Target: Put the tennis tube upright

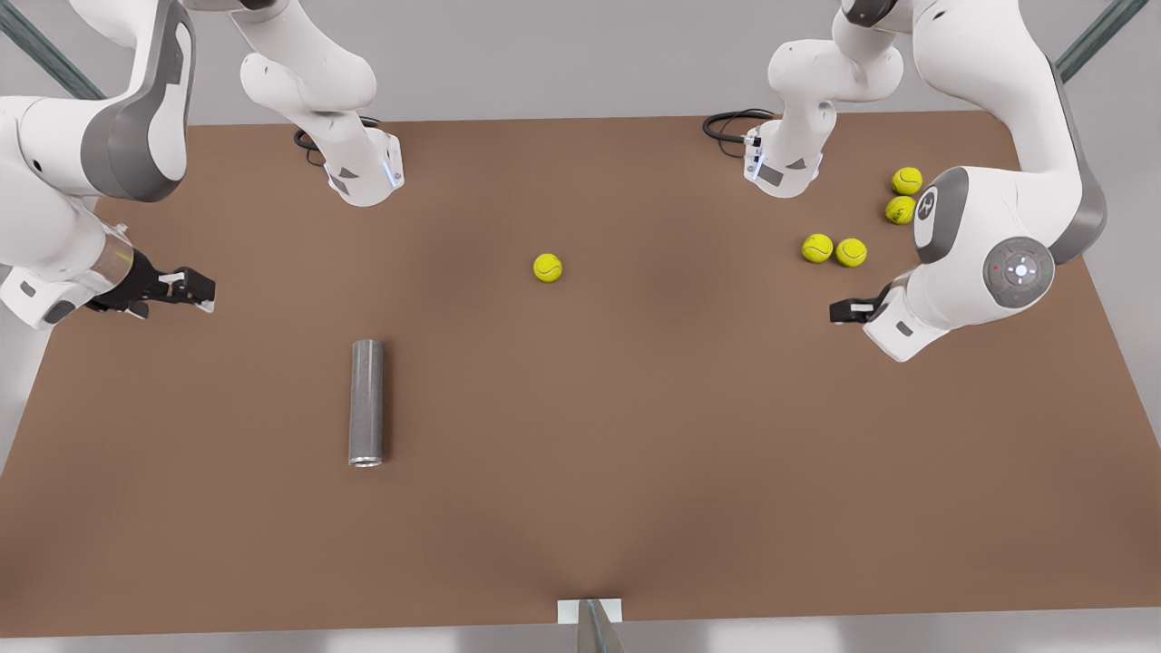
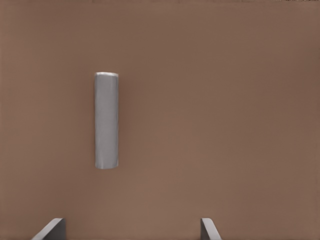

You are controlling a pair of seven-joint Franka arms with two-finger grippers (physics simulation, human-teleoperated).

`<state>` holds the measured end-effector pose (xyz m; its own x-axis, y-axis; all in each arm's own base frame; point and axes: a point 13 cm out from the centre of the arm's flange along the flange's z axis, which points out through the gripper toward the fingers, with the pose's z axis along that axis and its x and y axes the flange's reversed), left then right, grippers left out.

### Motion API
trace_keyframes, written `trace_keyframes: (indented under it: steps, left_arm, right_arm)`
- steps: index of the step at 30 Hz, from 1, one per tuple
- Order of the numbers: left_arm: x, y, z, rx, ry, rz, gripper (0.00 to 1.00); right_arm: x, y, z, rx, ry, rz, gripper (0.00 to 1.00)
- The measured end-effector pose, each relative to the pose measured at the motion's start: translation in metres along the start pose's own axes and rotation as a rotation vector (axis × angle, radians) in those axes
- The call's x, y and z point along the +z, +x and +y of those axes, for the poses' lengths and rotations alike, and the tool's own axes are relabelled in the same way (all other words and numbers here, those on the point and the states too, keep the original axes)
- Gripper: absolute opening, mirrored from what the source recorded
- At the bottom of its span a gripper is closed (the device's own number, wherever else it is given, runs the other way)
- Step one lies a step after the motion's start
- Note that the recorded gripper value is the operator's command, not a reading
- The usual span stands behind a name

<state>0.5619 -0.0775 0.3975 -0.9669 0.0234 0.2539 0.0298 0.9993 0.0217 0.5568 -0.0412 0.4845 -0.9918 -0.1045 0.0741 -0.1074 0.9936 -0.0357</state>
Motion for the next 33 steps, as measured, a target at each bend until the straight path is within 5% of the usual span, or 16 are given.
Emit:
trace_keyframes:
  steps: [4, 10, 22, 33]
  left_arm:
    - [-0.001, -0.002, 0.001, -0.017, 0.013, -0.008, 1.00]
    - [0.001, -0.004, -0.001, -0.019, 0.018, -0.009, 1.00]
    - [0.007, -0.007, 0.003, -0.030, 0.016, -0.002, 1.00]
    - [0.013, -0.008, 0.003, -0.033, 0.016, 0.012, 1.00]
  right_arm:
    - [0.011, -0.003, -0.001, -0.011, 0.003, 0.018, 1.00]
    - [0.182, -0.057, 0.073, -0.157, 0.013, 0.204, 1.00]
    - [0.348, -0.077, 0.113, -0.113, -0.021, 0.146, 1.00]
    - [0.415, -0.046, 0.135, -0.030, -0.042, 0.081, 1.00]
